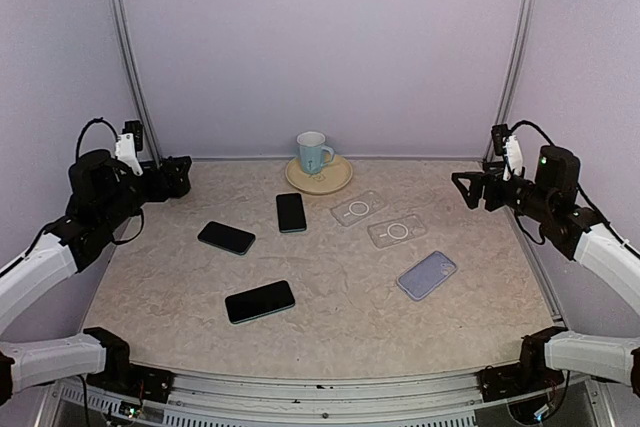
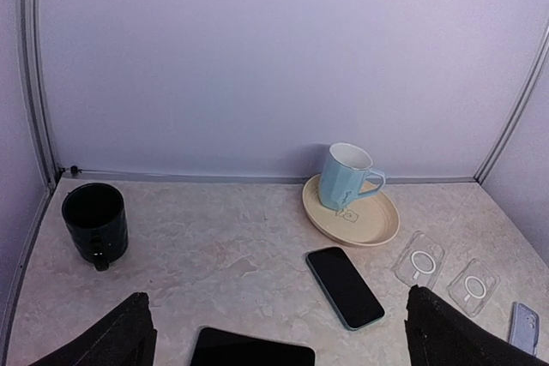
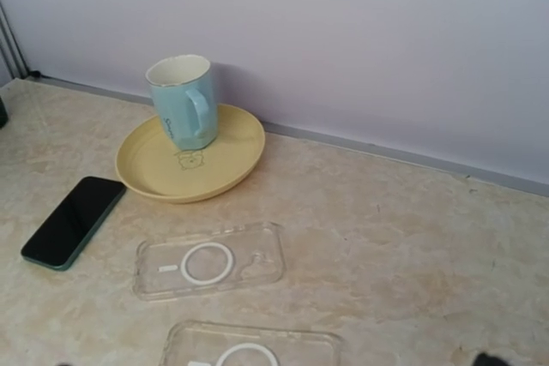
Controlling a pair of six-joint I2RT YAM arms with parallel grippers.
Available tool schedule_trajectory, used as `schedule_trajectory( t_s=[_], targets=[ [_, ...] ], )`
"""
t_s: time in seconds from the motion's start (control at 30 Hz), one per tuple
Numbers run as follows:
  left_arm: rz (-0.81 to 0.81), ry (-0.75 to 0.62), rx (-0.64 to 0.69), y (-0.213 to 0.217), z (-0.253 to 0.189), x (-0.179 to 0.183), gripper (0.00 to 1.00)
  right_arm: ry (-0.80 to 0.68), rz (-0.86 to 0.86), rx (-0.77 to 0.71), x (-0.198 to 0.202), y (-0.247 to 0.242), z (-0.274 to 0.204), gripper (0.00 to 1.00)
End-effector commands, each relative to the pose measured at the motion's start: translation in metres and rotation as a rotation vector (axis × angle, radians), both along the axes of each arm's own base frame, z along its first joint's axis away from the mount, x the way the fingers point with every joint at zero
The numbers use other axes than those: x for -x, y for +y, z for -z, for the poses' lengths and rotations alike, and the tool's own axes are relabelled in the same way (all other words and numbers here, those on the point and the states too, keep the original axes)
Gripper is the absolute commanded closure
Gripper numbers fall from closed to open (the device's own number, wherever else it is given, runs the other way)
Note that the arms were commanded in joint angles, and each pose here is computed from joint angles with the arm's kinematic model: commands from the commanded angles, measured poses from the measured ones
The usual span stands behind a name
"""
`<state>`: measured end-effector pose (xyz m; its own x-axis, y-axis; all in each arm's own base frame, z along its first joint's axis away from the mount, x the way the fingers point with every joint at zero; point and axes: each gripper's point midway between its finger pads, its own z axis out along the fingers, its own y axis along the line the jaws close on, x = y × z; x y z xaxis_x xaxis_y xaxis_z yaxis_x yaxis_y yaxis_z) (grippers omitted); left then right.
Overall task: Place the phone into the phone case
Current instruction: Pick up the phone from the center of the board.
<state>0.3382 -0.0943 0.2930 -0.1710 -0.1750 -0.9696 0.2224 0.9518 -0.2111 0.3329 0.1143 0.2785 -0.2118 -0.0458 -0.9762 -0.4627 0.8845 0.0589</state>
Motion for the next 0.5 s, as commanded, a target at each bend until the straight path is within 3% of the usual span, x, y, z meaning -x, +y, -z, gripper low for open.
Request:
schedule_trajectory(
  t_s=[0.0, 0.23, 0.47],
  targets=[
    [0.01, -0.066, 0.001, 0.0, -0.027, -0.003, 0.01, -0.07, -0.005, -0.012, -0.002, -0.002, -0.026, 0.0],
    [0.042, -0.012, -0.033, -0.008, -0.035, -0.012, 0.01, -0.037, 0.036, -0.038, -0.01, -0.007, -0.023, 0.0],
    [0.061, 0.065, 0.028, -0.015, -0.026, -0.018, 0.01, 0.05, 0.051, -0.129, -0.014, -0.005, -0.019, 0.0]
  ],
)
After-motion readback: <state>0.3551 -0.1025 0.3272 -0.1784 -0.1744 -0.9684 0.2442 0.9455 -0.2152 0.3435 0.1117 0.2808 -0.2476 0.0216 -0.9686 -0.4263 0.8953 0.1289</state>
